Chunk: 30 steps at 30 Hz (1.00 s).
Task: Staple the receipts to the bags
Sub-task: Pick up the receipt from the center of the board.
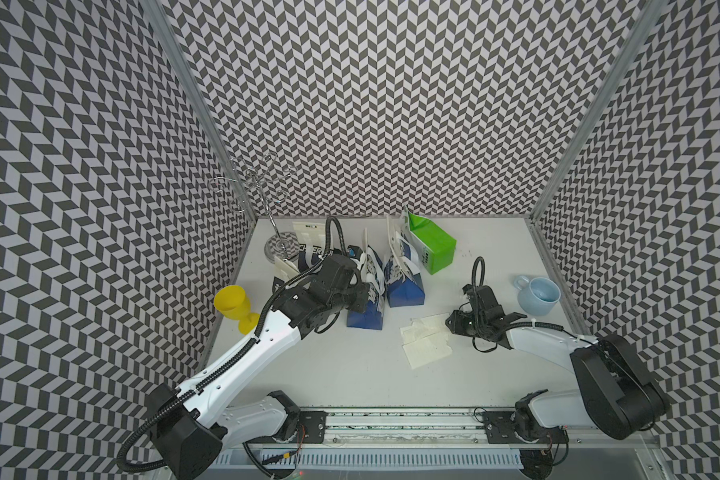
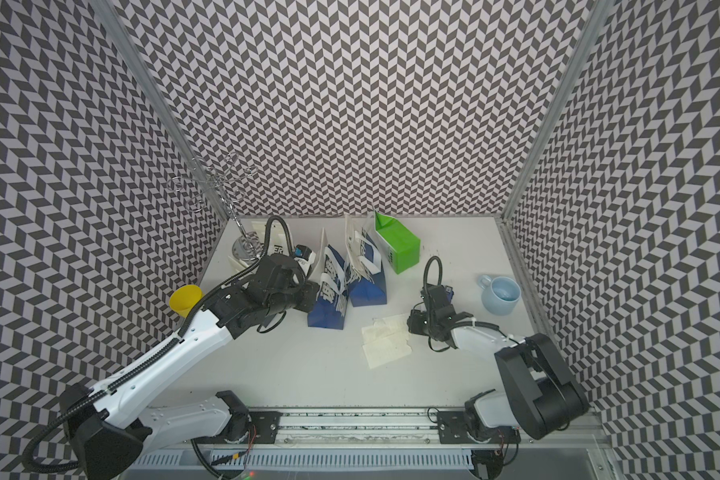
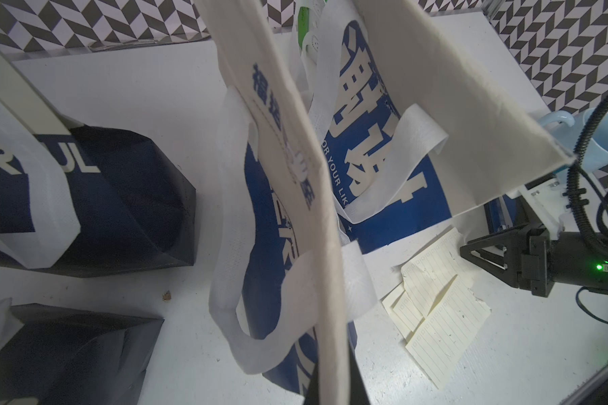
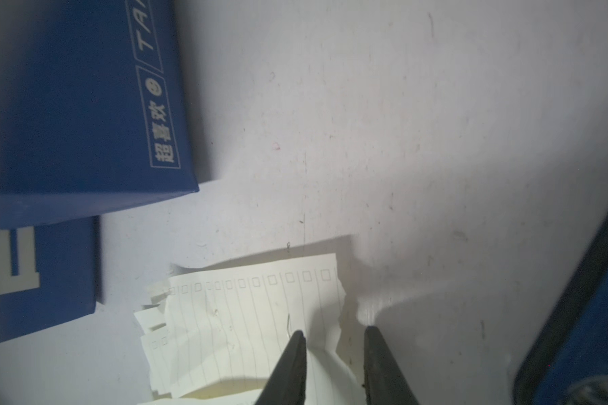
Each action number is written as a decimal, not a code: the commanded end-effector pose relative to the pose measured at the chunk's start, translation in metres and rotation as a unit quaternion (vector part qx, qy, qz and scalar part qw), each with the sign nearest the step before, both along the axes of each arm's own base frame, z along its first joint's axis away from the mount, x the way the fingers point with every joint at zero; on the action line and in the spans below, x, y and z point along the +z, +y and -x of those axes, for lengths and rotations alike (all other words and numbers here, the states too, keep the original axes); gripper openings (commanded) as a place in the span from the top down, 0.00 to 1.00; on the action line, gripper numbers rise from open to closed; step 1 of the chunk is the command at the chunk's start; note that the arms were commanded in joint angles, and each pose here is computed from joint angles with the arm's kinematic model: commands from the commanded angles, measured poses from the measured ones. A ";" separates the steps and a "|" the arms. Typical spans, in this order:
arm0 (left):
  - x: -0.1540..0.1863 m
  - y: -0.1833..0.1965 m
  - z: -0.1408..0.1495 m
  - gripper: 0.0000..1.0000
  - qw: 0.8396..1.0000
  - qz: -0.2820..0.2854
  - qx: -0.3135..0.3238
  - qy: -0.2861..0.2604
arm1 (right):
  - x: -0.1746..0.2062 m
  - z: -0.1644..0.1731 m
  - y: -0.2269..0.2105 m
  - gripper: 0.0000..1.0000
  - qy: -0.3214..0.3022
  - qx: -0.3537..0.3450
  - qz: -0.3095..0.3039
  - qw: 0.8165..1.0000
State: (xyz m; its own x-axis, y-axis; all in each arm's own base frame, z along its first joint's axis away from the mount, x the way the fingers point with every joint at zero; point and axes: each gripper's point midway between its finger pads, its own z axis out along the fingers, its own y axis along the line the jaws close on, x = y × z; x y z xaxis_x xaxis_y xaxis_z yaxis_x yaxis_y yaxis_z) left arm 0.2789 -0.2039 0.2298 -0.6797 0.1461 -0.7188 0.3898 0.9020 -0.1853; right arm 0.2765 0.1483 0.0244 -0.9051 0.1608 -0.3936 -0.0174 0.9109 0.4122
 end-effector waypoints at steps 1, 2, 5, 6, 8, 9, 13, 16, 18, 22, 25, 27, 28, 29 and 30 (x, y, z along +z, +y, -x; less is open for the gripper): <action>-0.002 -0.002 -0.001 1.00 1.000 0.011 -0.002 0.003 | 0.000 0.011 -0.001 0.79 0.010 0.010 -0.004 1.000; -0.002 -0.002 -0.001 1.00 1.000 0.010 -0.002 0.003 | 0.001 0.012 -0.001 0.83 0.008 0.012 -0.006 1.000; -0.005 -0.002 -0.002 1.00 1.000 0.006 -0.003 0.006 | 0.004 0.012 0.001 0.97 0.003 0.016 -0.013 1.000; -0.006 -0.002 -0.002 1.00 1.000 0.006 -0.004 0.005 | 0.004 0.012 0.002 1.00 0.003 0.020 -0.015 1.000; -0.006 -0.002 -0.002 1.00 1.000 0.007 -0.003 0.005 | 0.007 0.011 0.003 1.00 -0.001 0.022 -0.016 1.000; -0.007 -0.002 -0.003 1.00 1.000 0.009 -0.004 0.006 | 0.009 0.010 0.003 1.00 -0.005 0.021 -0.016 1.000; -0.005 -0.001 -0.003 1.00 1.000 0.025 -0.010 0.006 | 0.029 0.002 -0.003 1.00 -0.032 0.000 -0.008 0.999; 0.001 -0.002 -0.001 1.00 0.998 0.055 -0.031 0.002 | 0.061 -0.008 -0.005 1.00 -0.073 -0.017 -0.016 0.997; 0.007 0.000 0.000 1.00 0.997 0.065 -0.041 -0.006 | 0.091 -0.014 0.000 1.00 -0.113 -0.010 -0.036 0.993; 0.014 -0.002 0.004 1.00 0.995 0.063 -0.069 -0.022 | 0.160 -0.017 0.018 1.00 -0.196 0.031 -0.096 0.975; 0.016 0.000 0.004 1.00 0.995 0.067 -0.076 -0.024 | 0.210 -0.009 0.035 1.00 -0.251 0.088 -0.140 0.954; 0.018 0.003 0.003 1.00 0.994 0.079 -0.075 -0.026 | 0.238 0.000 0.047 1.00 -0.278 0.130 -0.166 0.937; 0.020 0.005 0.002 1.00 0.993 0.090 -0.075 -0.027 | 0.252 0.007 0.052 1.00 -0.289 0.154 -0.180 0.928; 0.021 0.007 0.002 1.00 0.992 0.101 -0.075 -0.028 | 0.265 0.011 0.056 1.00 -0.299 0.171 -0.192 0.919; 0.023 0.009 0.001 1.00 0.990 0.114 -0.076 -0.029 | 0.279 0.019 0.061 1.00 -0.310 0.194 -0.207 0.907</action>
